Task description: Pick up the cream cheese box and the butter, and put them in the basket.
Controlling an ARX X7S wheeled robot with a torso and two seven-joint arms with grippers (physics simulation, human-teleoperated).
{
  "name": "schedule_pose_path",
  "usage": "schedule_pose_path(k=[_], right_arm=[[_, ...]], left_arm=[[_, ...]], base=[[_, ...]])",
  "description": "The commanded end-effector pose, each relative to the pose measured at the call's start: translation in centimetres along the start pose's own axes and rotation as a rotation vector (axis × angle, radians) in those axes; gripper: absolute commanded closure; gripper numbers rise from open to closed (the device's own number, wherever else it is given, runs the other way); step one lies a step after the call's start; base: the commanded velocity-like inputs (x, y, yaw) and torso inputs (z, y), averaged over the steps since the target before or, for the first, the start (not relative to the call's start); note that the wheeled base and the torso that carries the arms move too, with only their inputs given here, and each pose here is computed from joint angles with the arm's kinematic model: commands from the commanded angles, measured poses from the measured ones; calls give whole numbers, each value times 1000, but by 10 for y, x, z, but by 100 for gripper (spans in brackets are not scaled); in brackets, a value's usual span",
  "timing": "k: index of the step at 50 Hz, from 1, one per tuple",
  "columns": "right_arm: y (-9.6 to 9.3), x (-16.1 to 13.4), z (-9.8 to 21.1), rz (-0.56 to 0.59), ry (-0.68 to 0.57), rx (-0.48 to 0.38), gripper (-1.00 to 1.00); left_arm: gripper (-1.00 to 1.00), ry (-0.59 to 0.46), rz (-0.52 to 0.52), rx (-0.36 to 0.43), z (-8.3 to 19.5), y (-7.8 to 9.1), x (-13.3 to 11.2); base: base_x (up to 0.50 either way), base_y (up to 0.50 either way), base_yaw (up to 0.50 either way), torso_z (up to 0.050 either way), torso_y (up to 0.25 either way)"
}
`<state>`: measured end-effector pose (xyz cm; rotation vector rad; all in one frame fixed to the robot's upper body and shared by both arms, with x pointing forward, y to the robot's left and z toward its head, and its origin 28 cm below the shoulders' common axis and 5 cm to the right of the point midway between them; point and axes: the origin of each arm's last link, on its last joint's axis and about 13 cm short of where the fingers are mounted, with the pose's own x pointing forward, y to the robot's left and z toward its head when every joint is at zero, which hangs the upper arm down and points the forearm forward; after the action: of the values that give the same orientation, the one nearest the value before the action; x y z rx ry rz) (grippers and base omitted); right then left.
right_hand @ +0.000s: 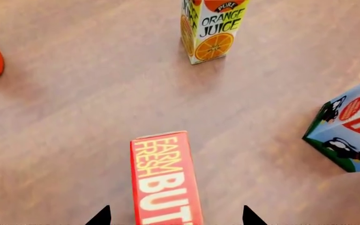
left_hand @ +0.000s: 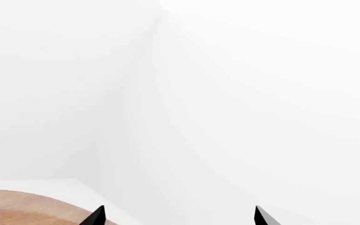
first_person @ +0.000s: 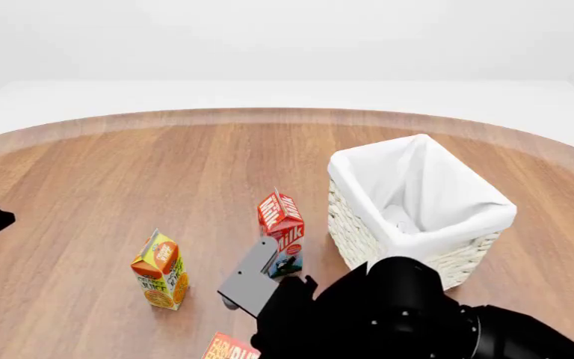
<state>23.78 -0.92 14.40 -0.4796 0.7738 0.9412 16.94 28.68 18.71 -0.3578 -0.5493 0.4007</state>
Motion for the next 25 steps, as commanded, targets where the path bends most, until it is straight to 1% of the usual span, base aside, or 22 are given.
schedule_pose_path(k=[1, 25], right_arm=[[0, 5, -3, 4, 14, 4, -100], [-3, 15, -6, 10, 41, 8, -100]], left_arm=[[-100, -1, 0, -1, 0, 0, 0], [-100, -2, 2, -1, 0, 1, 1]], base=[[0, 0, 0, 0, 0], [0, 0, 0, 0, 0]])
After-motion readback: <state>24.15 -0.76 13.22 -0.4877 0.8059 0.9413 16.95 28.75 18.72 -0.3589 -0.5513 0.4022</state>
